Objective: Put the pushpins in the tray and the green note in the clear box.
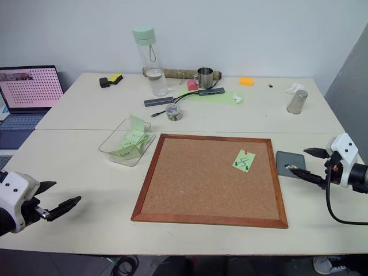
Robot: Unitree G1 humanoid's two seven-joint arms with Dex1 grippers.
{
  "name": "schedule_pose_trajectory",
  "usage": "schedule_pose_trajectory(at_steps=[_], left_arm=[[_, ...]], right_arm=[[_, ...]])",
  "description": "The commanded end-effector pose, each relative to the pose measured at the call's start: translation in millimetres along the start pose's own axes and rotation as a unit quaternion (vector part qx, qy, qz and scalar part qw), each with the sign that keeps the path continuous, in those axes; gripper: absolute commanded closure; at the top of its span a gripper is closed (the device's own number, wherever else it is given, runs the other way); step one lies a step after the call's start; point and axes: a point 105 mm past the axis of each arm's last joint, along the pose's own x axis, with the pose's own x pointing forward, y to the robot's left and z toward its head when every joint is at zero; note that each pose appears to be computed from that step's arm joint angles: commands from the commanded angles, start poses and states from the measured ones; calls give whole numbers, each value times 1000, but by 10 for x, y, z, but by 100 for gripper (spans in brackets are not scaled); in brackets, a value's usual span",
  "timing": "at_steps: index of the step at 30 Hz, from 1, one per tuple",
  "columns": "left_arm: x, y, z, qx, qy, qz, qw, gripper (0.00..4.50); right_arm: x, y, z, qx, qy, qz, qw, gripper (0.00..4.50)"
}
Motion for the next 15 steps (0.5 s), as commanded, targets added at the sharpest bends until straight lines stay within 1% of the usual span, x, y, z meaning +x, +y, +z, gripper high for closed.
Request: schedule_pose_trajectory(at_steps=[1, 6, 15], left_arm=[[-58, 26, 143, 18, -14, -4, 1000, 0], [-76, 17, 101, 27, 4, -8, 1000, 0], [-51, -5, 99, 26, 4, -13, 1000, 0]], right_arm=[[-32, -34, 100, -19, -7, -2, 1000, 4], [-52, 13, 68, -9, 2, 12, 1000, 4], [-93, 54, 11, -3, 17, 20, 1000, 4]])
